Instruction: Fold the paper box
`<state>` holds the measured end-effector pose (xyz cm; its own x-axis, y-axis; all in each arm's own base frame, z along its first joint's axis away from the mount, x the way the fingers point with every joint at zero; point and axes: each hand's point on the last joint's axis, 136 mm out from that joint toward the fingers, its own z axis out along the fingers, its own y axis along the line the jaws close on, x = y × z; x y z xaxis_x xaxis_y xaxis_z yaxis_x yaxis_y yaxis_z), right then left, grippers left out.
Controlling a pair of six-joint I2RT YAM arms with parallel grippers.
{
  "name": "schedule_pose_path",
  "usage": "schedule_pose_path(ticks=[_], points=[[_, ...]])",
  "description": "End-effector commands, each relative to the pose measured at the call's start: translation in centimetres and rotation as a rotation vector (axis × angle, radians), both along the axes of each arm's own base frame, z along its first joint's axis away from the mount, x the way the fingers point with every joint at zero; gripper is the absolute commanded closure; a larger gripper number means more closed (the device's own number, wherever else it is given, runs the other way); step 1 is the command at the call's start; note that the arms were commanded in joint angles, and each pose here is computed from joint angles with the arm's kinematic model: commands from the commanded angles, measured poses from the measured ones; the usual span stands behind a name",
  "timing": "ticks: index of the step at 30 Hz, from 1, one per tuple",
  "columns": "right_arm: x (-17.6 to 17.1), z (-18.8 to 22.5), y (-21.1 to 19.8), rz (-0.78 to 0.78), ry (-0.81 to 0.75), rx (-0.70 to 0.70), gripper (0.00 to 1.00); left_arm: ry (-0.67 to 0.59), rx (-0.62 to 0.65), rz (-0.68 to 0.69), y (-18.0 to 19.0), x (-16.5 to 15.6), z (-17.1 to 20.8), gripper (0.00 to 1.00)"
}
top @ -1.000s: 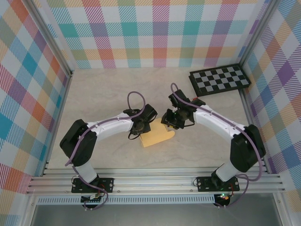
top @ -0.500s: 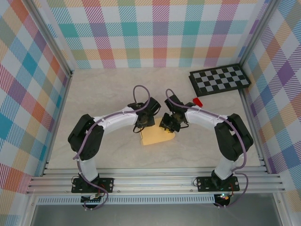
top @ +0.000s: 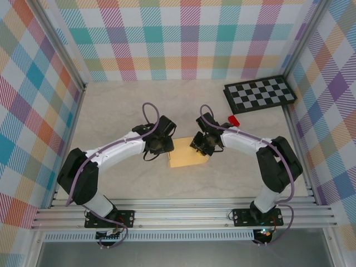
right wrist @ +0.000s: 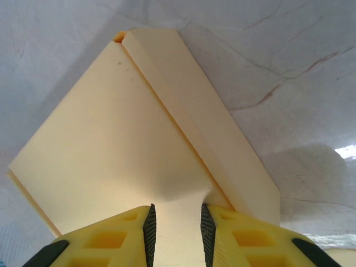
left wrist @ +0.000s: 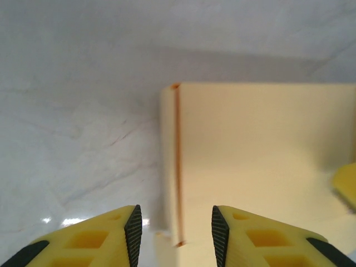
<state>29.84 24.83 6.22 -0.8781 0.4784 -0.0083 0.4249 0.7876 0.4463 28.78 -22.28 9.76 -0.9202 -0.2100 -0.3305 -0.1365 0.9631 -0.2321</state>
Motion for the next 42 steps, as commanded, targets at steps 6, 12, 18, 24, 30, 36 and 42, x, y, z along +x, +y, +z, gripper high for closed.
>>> schedule_pose_path(ticks=[6,12,18,24,30,36,42], points=[[0.9,0.3,-0.5,-0.045,-0.004,-0.026,0.68,0.039,-0.120,-0.027,-2.9,-0.5,-0.8,0.58],[1.2,1.5,-1.0,-0.043,-0.054,-0.035,0.68,0.024,-0.105,-0.022,-3.5,0.5,-1.4,0.58],[1.4,3.4,-1.5,-0.019,-0.120,-0.047,0.68,0.040,-0.093,-0.018,-4.7,2.2,-2.8,0.60],[1.6,6.2,-3.4,0.047,-0.229,-0.145,0.67,0.021,-0.072,0.008,-5.1,4.5,-3.4,0.61],[0.8,7.8,-6.1,0.123,-0.292,-0.283,0.66,-0.019,-0.024,-0.011,-4.9,7.0,-2.2,0.61],[-0.4,6.7,-7.3,0.174,-0.283,-0.327,0.64,-0.064,-0.029,-0.017,-3.9,6.2,1.0,0.59],[-0.9,4.2,-6.1,0.190,-0.175,-0.263,0.61,-0.003,-0.055,-0.034,-2.9,3.3,0.3,0.52]])
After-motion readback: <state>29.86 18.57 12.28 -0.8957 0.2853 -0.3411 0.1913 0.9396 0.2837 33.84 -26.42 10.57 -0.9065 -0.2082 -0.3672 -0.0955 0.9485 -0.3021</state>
